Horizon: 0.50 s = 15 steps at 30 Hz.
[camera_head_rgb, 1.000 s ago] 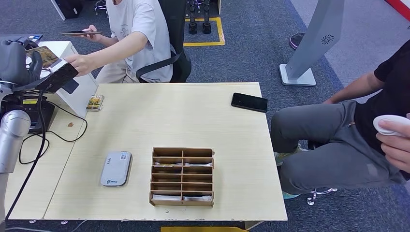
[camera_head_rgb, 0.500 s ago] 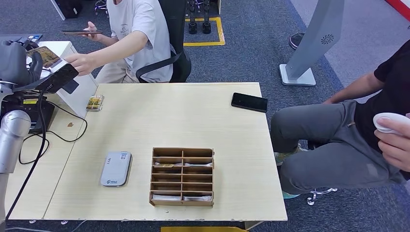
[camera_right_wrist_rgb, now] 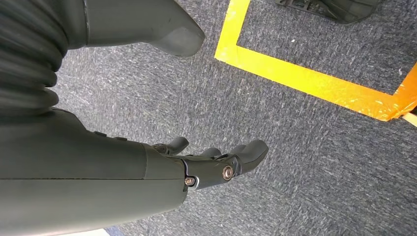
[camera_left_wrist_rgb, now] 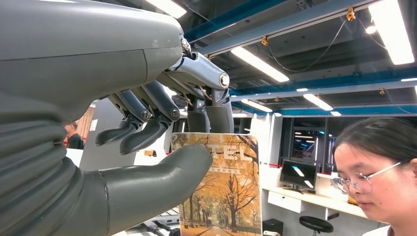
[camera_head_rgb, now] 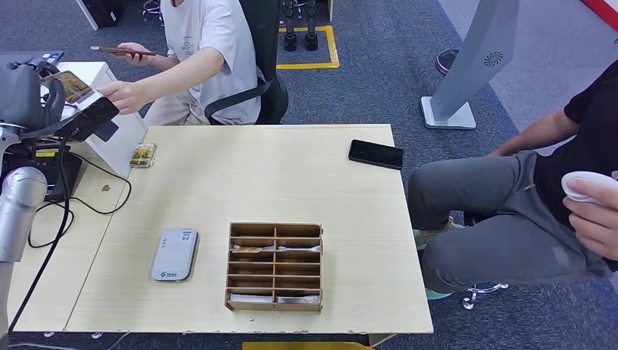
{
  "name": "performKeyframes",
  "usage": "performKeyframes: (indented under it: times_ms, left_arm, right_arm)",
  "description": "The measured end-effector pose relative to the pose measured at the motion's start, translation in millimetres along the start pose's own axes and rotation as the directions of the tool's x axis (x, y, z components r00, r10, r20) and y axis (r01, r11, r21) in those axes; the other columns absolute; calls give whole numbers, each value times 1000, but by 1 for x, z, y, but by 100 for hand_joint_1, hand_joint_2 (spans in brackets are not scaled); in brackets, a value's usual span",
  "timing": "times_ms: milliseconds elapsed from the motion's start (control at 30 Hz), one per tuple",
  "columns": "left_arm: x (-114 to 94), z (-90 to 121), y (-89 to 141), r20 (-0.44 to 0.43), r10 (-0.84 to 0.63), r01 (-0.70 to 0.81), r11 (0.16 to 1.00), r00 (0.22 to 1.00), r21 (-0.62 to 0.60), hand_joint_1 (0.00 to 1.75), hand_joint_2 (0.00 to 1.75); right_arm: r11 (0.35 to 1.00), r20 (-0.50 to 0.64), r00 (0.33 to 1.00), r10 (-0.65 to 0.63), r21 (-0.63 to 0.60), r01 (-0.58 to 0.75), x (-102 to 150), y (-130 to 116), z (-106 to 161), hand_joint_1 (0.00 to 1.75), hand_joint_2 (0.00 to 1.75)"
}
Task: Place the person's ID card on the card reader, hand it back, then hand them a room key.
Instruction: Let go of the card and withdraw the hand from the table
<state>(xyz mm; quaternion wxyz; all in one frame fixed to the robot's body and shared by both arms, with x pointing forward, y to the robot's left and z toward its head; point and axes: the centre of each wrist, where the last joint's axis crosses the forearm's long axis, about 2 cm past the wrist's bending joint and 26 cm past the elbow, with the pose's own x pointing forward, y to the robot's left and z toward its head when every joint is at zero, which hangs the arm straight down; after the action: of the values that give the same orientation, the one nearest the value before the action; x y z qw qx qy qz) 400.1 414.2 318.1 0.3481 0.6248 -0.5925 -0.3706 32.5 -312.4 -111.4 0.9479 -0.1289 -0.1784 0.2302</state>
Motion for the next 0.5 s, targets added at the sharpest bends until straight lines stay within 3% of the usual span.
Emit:
performKeyframes:
  times_ms: [500]
  left_arm:
    - [0, 0, 0, 2, 0, 0, 1000, 1000, -1, 175, 175]
  right_arm:
    - [1000, 0, 1000, 0, 0, 0, 0, 0, 0, 0, 175]
